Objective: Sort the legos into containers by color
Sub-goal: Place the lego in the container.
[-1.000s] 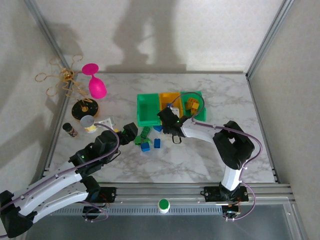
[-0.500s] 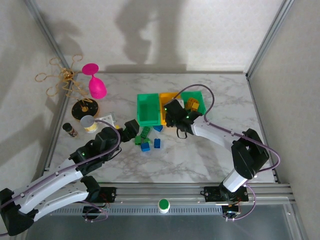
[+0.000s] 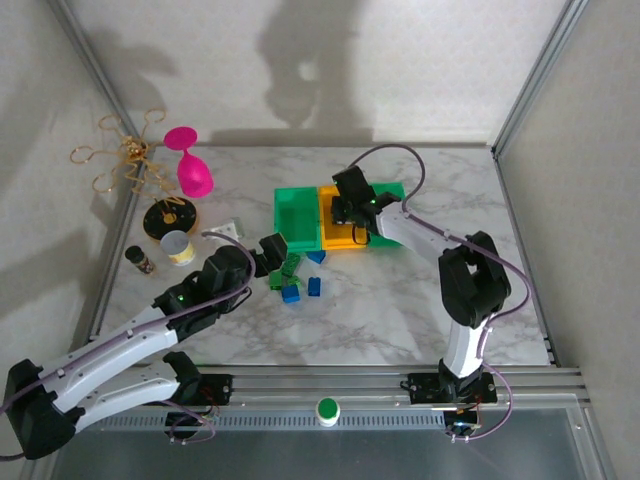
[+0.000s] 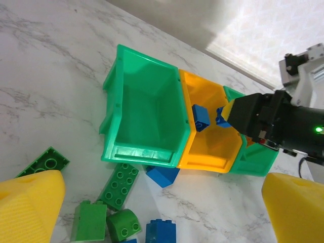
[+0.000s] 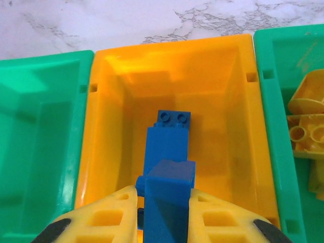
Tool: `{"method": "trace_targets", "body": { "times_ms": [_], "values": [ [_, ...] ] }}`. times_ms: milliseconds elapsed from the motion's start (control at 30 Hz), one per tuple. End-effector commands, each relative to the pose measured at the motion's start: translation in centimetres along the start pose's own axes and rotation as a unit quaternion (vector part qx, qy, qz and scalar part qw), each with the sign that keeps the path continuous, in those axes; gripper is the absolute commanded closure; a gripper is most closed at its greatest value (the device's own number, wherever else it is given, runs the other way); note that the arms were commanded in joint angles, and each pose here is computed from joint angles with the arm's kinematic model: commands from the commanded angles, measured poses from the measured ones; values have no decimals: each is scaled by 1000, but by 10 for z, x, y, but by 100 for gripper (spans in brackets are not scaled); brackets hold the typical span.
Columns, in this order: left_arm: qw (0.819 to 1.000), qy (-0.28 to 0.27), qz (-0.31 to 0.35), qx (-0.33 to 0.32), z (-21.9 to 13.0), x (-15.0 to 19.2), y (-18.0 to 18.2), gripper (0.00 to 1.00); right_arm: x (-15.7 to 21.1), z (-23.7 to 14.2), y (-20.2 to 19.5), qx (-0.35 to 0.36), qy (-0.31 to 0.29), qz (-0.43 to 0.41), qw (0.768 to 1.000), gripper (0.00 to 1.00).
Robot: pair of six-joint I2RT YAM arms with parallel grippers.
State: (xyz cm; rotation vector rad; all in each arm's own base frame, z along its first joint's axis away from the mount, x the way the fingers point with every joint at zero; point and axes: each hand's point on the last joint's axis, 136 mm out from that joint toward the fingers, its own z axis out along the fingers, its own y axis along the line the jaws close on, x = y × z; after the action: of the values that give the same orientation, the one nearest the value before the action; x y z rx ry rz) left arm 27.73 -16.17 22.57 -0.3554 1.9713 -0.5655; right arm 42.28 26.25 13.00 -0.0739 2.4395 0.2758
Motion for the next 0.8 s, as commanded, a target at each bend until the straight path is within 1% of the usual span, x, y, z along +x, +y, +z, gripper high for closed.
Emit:
{"method": "trace_targets", "body": {
  "times_ms": [0, 100, 233, 400, 533, 633, 767],
  "values": [
    [1000, -18, -2, 12, 1, -16, -11, 0, -16, 6, 6, -16, -10, -7, 1000, 77],
    [1000, -15, 0, 12, 4, -14, -11, 0, -18, 17, 6, -11, -5, -10, 1000, 77],
    [1000, -10, 1, 8, 8, -11, -9, 0, -12, 32, 9, -16, 10, -10, 1000, 77],
    [1000, -8, 0, 8, 8, -10, -8, 0, -9, 36, 9, -17, 13, -11, 1000, 76],
    [1000, -10, -1, 7, 7, -11, -7, 0, -12, 31, 7, -13, 10, -13, 1000, 68],
    [1000, -10, -3, 8, 7, -12, -8, 0, -20, 21, 8, -13, -2, -14, 1000, 60],
    [1000, -9, -4, 10, 7, -13, -9, 0, -30, 7, 9, -15, -14, -15, 1000, 55]
  ]
}}
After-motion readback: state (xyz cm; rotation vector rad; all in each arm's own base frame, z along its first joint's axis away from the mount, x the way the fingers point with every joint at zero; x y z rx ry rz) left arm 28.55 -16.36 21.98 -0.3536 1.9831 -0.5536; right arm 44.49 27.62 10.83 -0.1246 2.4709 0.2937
